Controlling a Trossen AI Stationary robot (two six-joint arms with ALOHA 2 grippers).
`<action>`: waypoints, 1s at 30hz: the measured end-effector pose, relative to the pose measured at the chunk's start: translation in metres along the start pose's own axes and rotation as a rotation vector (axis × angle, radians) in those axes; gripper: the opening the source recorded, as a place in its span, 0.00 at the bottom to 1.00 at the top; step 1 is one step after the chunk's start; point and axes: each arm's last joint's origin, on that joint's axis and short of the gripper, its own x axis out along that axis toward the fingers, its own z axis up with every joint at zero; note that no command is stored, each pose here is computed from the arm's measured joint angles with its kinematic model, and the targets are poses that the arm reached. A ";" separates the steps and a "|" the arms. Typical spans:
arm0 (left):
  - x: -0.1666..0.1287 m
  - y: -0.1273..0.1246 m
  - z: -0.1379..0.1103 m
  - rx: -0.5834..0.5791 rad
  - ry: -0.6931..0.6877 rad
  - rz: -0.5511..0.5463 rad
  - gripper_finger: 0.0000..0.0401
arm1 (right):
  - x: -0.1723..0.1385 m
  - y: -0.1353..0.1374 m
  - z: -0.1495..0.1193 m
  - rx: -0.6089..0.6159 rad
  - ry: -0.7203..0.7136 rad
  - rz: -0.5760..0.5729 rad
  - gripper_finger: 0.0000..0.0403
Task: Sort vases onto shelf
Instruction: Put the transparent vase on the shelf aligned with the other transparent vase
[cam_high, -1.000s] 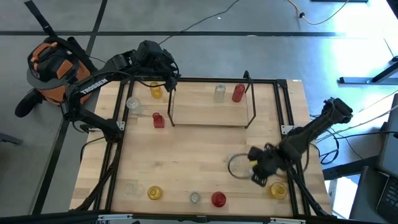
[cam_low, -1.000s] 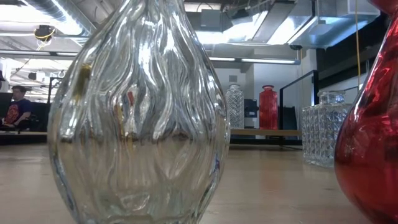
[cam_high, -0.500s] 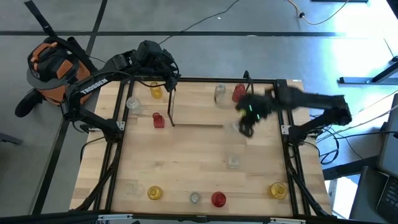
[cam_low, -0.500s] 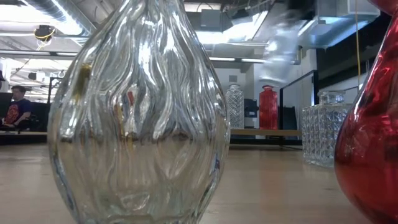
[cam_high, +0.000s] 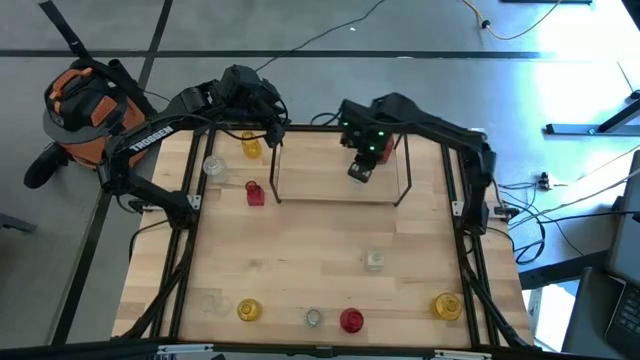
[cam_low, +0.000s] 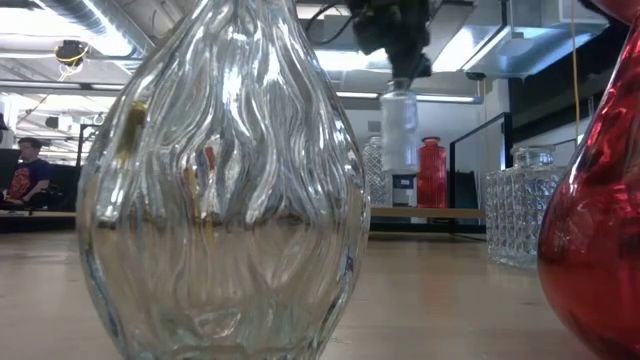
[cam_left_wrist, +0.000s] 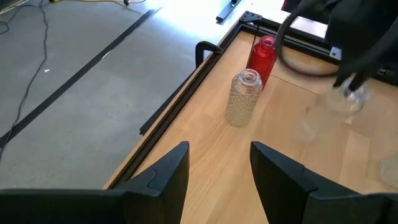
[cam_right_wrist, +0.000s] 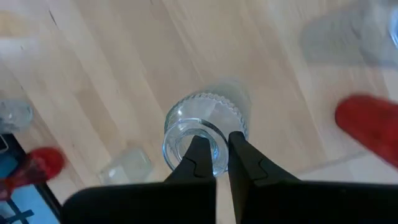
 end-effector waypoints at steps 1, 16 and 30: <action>0.000 0.000 0.000 0.000 0.000 0.000 0.41 | 0.003 0.000 0.005 -0.001 -0.003 0.000 0.00; 0.000 0.000 0.000 0.000 0.001 0.000 0.41 | 0.019 -0.038 0.026 0.179 -0.021 -0.021 0.00; 0.000 0.001 0.000 0.006 0.000 0.029 0.41 | 0.018 -0.055 0.027 0.250 -0.034 -0.025 0.00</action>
